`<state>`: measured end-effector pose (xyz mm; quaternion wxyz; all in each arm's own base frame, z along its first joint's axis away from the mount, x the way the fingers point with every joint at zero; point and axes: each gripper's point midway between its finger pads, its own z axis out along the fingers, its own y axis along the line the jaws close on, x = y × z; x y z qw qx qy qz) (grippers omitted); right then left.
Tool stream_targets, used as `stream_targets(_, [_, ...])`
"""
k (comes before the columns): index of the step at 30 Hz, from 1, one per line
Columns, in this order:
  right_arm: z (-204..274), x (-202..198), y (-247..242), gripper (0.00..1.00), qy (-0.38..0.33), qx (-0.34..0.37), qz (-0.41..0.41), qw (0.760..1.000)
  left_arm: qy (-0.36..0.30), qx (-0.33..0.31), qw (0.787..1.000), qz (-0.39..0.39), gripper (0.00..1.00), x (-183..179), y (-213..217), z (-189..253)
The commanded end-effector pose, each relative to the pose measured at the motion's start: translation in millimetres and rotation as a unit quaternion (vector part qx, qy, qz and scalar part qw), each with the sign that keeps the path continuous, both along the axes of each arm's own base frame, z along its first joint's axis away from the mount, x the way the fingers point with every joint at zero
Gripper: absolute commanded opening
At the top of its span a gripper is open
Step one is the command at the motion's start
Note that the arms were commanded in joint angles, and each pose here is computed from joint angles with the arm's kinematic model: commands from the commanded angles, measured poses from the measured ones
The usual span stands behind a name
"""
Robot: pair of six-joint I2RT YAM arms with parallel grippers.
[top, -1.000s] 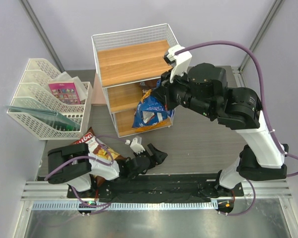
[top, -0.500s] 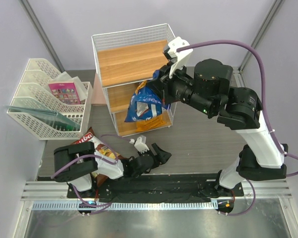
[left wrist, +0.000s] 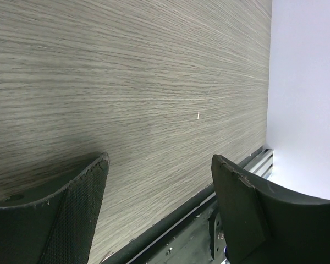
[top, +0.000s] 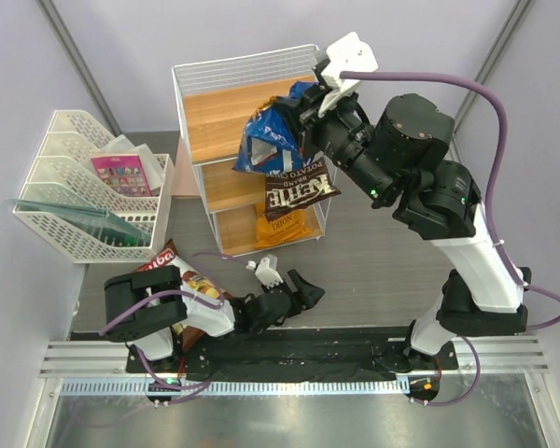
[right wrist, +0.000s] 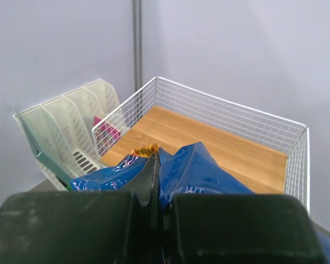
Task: Place and organize the chips bags onto the shelf
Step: Place the potato chip on the shelf.
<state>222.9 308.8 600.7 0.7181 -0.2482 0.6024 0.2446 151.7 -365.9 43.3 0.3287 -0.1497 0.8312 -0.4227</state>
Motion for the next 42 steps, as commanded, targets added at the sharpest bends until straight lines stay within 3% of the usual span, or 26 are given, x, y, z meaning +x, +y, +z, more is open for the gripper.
stream_targets(1, [60.4,8.8,-19.4,0.01,-0.083,0.073,-0.056,0.992,0.054,0.172,0.983,-0.041,0.77,-27.2,54.3,-81.8])
stream_targets(18, [109.2,13.4,-52.6,0.01,-0.151,0.128,-0.127,0.972,0.059,0.174,0.982,-0.05,0.76,-31.5,56.1,-85.8])
stream_targets(23, [98.3,28.3,-42.0,0.01,-0.154,0.101,-0.152,0.971,0.061,0.173,0.982,-0.051,0.76,-32.1,55.1,-86.7])
stream_targets(30, [43.6,93.8,-22.0,0.01,-0.117,0.058,-0.178,0.975,0.066,0.176,0.981,-0.049,0.76,-33.9,61.2,-89.9])
stream_targets(34, [25.6,128.8,-37.5,0.01,-0.084,0.087,-0.169,0.978,0.066,0.177,0.981,-0.048,0.75,-34.4,64.3,-91.3])
stream_targets(42, [32.7,134.1,-25.2,0.01,-0.095,0.089,-0.142,0.981,0.064,0.179,0.98,-0.05,0.75,-34.3,63.1,-92.6])
